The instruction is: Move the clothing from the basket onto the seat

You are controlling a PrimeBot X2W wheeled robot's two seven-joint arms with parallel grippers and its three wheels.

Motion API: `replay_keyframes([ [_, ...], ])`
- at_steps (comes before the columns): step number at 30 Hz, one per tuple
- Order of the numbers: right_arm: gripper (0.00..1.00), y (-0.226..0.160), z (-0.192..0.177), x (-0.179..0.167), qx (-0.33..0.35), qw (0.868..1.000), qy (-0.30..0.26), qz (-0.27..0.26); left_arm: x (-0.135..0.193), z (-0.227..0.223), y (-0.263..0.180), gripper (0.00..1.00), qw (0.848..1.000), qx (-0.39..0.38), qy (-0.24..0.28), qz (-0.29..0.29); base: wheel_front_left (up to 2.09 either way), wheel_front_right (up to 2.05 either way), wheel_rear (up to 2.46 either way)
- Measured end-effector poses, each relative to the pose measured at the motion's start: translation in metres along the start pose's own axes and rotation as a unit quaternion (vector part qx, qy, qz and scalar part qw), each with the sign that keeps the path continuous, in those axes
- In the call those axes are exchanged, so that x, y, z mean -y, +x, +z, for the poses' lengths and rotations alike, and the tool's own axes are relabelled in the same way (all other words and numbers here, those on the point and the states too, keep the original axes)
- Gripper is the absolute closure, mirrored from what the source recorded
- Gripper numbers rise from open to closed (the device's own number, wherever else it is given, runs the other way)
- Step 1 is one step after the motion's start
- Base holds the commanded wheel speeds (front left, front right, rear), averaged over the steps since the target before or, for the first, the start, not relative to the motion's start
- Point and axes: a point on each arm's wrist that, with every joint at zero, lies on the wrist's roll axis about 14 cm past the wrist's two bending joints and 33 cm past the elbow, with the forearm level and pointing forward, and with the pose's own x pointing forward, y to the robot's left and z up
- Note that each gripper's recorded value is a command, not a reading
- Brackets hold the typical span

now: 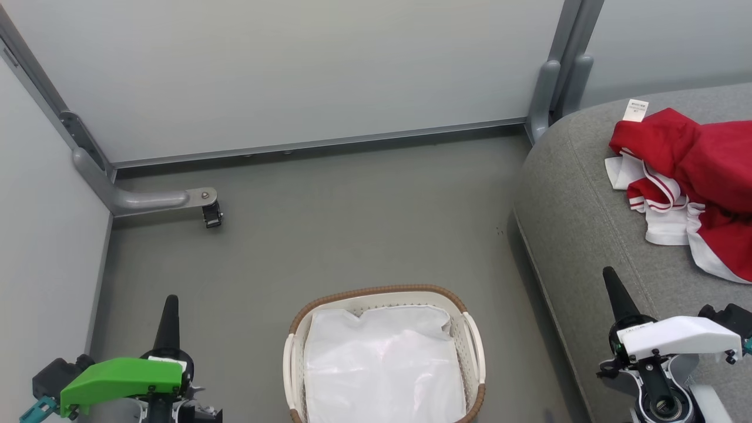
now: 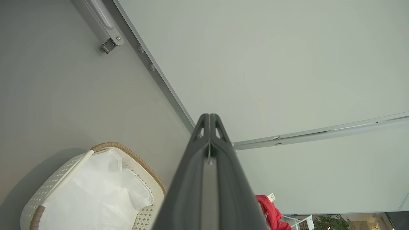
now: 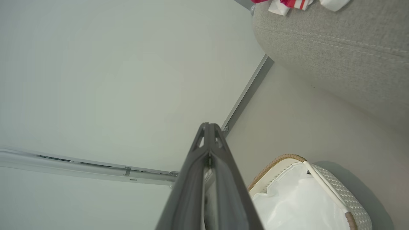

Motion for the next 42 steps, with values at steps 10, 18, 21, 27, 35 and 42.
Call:
replay_keyframes([
  [10,1.00,-0.001,0.003,-0.002,0.002,0.999,0.047,0.003,0.005,0.004,0.001,1.00,0.999,0.001,-0.041,-0.009,0.00,0.00,0.00],
  [18,1.00,-0.001,0.005,-0.003,0.002,0.997,0.081,0.006,0.010,0.007,0.001,1.00,0.997,0.003,-0.071,-0.020,0.00,0.00,0.00],
  [21,1.00,-0.002,0.006,-0.004,0.002,0.995,0.095,0.008,0.012,0.009,0.001,1.00,0.996,0.003,-0.084,-0.023,0.00,0.00,0.00],
  [27,1.00,-0.002,0.007,-0.005,0.003,0.993,0.118,0.011,0.015,0.011,0.002,1.00,0.994,0.004,-0.104,-0.029,0.00,0.00,0.00],
  [35,1.00,-0.003,0.009,-0.007,0.003,0.989,0.148,0.016,0.020,0.014,0.002,1.00,0.991,0.004,-0.130,-0.041,0.00,0.00,0.00],
  [42,1.00,-0.004,0.011,-0.008,0.005,0.985,0.173,0.021,0.024,0.017,0.002,1.00,0.987,0.003,-0.152,-0.049,0.00,0.00,0.00],
])
